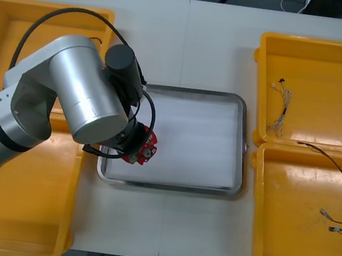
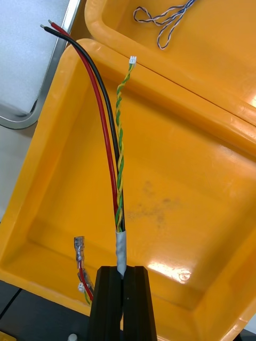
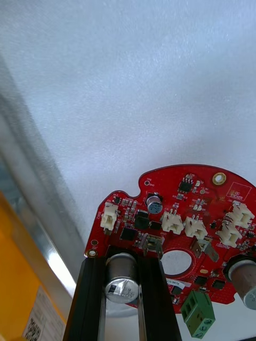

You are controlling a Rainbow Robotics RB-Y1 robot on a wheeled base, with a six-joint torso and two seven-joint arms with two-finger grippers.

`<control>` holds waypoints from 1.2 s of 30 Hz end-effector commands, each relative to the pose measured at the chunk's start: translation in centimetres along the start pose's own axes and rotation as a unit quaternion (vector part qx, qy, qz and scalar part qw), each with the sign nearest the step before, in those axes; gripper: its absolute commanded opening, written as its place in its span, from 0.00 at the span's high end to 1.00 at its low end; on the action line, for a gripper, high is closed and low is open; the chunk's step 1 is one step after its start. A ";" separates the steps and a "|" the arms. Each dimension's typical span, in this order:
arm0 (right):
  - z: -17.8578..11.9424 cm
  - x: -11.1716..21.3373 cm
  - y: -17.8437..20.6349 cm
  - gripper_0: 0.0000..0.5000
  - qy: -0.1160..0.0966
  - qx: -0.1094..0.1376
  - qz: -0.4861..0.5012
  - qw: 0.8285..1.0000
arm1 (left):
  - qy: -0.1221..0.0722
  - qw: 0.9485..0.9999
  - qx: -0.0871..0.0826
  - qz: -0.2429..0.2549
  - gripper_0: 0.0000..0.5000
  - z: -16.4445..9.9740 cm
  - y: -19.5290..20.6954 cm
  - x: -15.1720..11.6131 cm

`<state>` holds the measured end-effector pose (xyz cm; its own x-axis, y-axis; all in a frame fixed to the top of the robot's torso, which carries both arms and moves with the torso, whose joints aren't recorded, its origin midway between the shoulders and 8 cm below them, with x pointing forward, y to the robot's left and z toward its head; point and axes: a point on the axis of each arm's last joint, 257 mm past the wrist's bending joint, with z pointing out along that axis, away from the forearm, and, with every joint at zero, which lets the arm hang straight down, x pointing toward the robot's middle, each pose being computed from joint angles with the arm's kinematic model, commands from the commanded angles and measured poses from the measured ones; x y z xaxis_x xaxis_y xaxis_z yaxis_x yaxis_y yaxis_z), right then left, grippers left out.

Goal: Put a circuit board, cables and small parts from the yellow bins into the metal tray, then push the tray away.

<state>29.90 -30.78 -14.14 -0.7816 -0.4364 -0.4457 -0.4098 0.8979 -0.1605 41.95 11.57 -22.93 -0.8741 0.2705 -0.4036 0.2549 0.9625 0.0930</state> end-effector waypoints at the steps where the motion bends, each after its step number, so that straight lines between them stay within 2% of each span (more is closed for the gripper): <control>1: -1.4 -1.0 -1.2 1.00 -0.014 0.032 -0.030 0.999 | -0.019 0.999 0.007 -0.042 1.00 1.0 -2.4 -1.0; 5: -1.5 -1.0 -1.3 1.00 -0.015 0.033 -0.030 0.999 | -0.024 0.998 0.004 -0.050 1.00 2.5 -3.1 -0.8; 8: -1.5 -1.0 -1.3 1.00 -0.015 0.033 -0.030 0.999 | -0.028 0.998 -0.006 -0.052 1.00 3.2 -3.0 -0.6; 9: -1.5 -1.1 -1.2 1.00 -0.016 0.032 -0.030 0.999 | -0.025 0.998 -0.011 -0.051 1.00 3.5 -2.8 -0.3; 14: -1.6 -1.4 -0.8 1.00 -0.019 0.025 -0.033 0.999 | -0.022 0.998 -0.014 -0.049 0.98 3.7 -2.7 0.0; 15: -1.6 -1.5 -0.8 1.00 -0.020 0.025 -0.036 0.999 | -0.023 0.998 -0.014 -0.050 0.81 3.6 -2.7 0.0; 16: -1.6 -1.5 -0.7 1.00 -0.020 0.025 -0.038 0.999 | -0.025 0.998 -0.015 -0.050 0.49 3.6 -2.6 -0.1; 17: -1.6 -1.5 -0.7 1.00 -0.020 0.025 -0.038 0.999 | -0.025 0.998 -0.015 -0.050 0.49 3.6 -2.6 -0.1; 18: -1.6 -1.7 -0.6 1.00 -0.021 0.023 -0.040 0.999 | -0.029 0.998 -0.018 -0.053 0.08 3.5 -2.5 -0.4; 19: -1.6 -1.6 -0.5 1.00 -0.021 0.021 -0.041 0.999 | -0.029 0.998 -0.018 -0.053 0.00 3.5 -2.5 -0.4; 29: -1.7 -2.3 0.5 1.00 -0.020 0.010 -0.066 0.998 | -0.047 0.995 -0.004 -0.082 0.00 1.2 -1.6 -2.4; 33: -2.0 -3.2 2.1 1.00 -0.015 -0.004 -0.116 0.993 | -0.056 0.993 -0.001 -0.100 0.00 -1.1 0.2 -3.5; 36: -2.3 -4.2 3.5 1.00 -0.022 -0.020 -0.144 0.989 | -0.056 0.992 0.000 -0.110 0.00 -2.7 1.5 -3.9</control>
<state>30.58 -27.55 -12.16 -0.6954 -0.5655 -0.4434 -0.5460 0.8170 -0.1857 43.73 11.83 -22.91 -0.8881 0.0347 -0.4583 0.0351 0.9994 0.0075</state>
